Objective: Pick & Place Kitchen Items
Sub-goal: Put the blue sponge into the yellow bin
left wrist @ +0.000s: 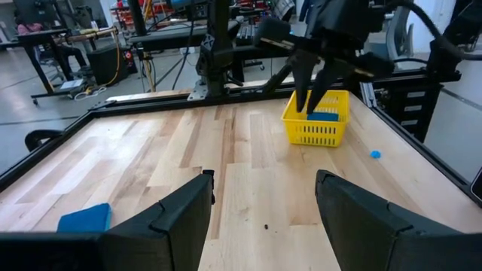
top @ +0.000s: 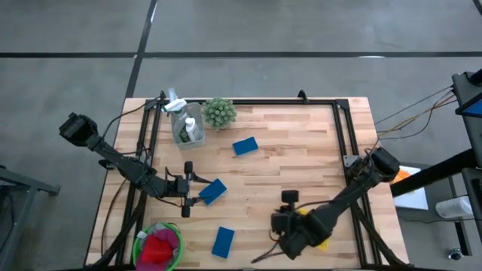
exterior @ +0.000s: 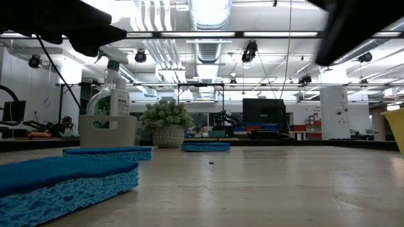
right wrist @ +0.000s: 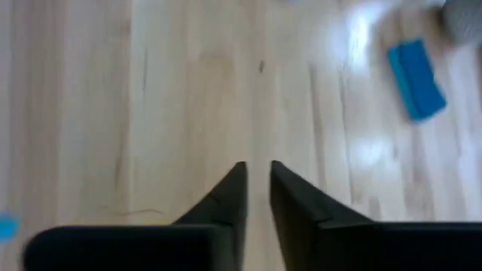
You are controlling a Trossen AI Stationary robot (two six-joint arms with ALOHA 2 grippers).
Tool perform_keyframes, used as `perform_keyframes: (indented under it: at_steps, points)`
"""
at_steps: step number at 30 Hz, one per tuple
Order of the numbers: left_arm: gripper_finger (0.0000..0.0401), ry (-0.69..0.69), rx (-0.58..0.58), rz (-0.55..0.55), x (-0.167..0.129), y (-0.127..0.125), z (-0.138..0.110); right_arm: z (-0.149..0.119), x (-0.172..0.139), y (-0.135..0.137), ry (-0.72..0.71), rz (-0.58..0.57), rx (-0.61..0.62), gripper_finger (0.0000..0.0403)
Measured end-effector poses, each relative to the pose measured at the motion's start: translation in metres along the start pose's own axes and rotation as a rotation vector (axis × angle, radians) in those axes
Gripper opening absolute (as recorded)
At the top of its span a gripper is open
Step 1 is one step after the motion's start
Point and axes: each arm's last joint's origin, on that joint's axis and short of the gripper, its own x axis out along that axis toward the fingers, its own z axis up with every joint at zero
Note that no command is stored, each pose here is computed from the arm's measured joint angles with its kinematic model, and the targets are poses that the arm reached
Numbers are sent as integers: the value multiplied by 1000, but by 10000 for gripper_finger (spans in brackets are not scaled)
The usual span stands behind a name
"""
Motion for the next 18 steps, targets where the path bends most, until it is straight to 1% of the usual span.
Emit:
perform_keyframes:
  at_steps: [2, 7, 9, 11, 12, 14, 18]
  points:
    - [236, 0, -4, -1, 0, 0, 0, 8, 8, -1, -50, -5, -16, 86]
    - [236, 13, -56, -2, 1, -1, -2, 27, 29, -9, -153, 1, -102, 203]
    - [236, 28, -67, -14, 3, -2, -6, 32, 40, -17, -184, -8, -139, 244]
    - [236, 41, -70, -43, 7, -4, -9, 39, 53, -23, -237, -15, -172, 277]
    - [236, 42, -71, -67, 9, -5, -11, 41, 59, -26, -272, -13, -187, 288]
    - [236, 22, -61, -109, 14, -8, -13, 47, 72, -32, -364, 35, -202, 305]
    - [236, -53, -9, -136, 20, -13, -13, 54, 94, -50, -564, 144, -178, 311]
